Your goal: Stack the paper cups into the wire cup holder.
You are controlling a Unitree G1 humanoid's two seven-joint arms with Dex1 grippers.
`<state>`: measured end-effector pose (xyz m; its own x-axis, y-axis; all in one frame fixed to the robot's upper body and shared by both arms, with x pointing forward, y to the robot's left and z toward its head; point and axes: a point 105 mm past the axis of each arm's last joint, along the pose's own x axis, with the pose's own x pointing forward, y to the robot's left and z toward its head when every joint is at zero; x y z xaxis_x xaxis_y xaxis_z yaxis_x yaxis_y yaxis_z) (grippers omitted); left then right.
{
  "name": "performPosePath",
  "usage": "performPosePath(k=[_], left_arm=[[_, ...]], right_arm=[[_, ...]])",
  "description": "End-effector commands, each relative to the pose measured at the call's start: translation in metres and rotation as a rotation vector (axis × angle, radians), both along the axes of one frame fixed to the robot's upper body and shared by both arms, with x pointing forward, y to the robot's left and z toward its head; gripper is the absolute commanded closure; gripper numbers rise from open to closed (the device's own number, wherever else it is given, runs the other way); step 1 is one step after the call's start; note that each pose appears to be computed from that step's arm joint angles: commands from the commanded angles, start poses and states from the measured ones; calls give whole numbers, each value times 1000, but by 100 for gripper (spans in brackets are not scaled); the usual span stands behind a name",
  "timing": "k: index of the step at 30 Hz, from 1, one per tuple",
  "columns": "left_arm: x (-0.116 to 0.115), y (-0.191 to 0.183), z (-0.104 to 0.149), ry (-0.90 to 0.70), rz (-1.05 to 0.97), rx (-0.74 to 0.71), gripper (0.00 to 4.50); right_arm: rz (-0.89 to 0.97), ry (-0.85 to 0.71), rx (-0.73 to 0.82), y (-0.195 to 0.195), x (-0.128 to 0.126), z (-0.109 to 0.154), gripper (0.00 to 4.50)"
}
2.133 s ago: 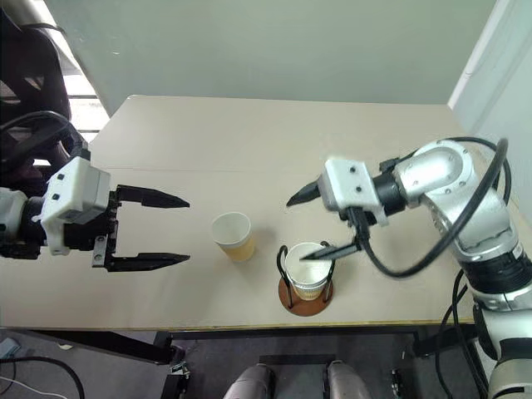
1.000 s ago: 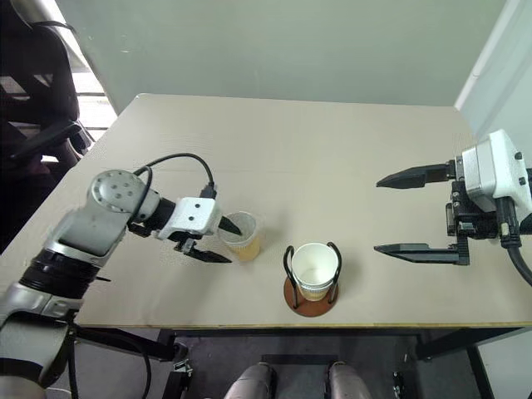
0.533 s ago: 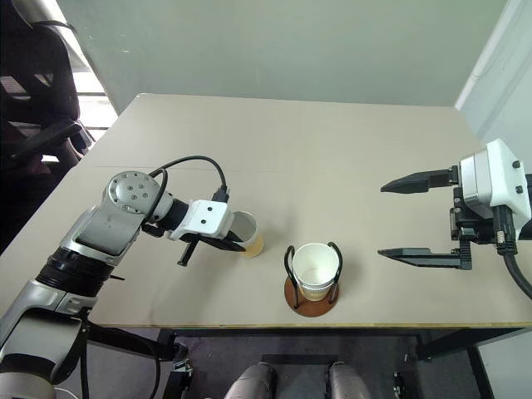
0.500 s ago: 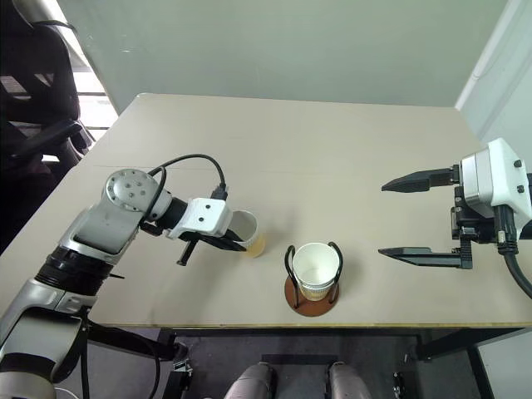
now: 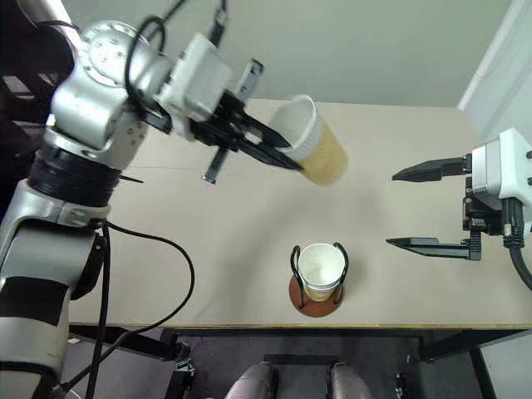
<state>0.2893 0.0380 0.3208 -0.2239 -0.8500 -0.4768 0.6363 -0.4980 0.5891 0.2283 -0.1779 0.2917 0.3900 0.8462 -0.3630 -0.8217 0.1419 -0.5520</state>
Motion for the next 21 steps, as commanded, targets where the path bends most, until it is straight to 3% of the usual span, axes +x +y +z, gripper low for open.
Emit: performPosePath(k=[1,11,21], left_arm=[[-10,-10,-6,-18,-108,62,446],[-36,-21,-29,-5,-283,216,446],[-38,-24,-47,-6,-339,304,446]], right_arm=[[-29,-77,-19,-2,-6,13,0],[-82,-88,-26,-4,-17,12,0],[-97,-52,-61,-6,-38,8,0]])
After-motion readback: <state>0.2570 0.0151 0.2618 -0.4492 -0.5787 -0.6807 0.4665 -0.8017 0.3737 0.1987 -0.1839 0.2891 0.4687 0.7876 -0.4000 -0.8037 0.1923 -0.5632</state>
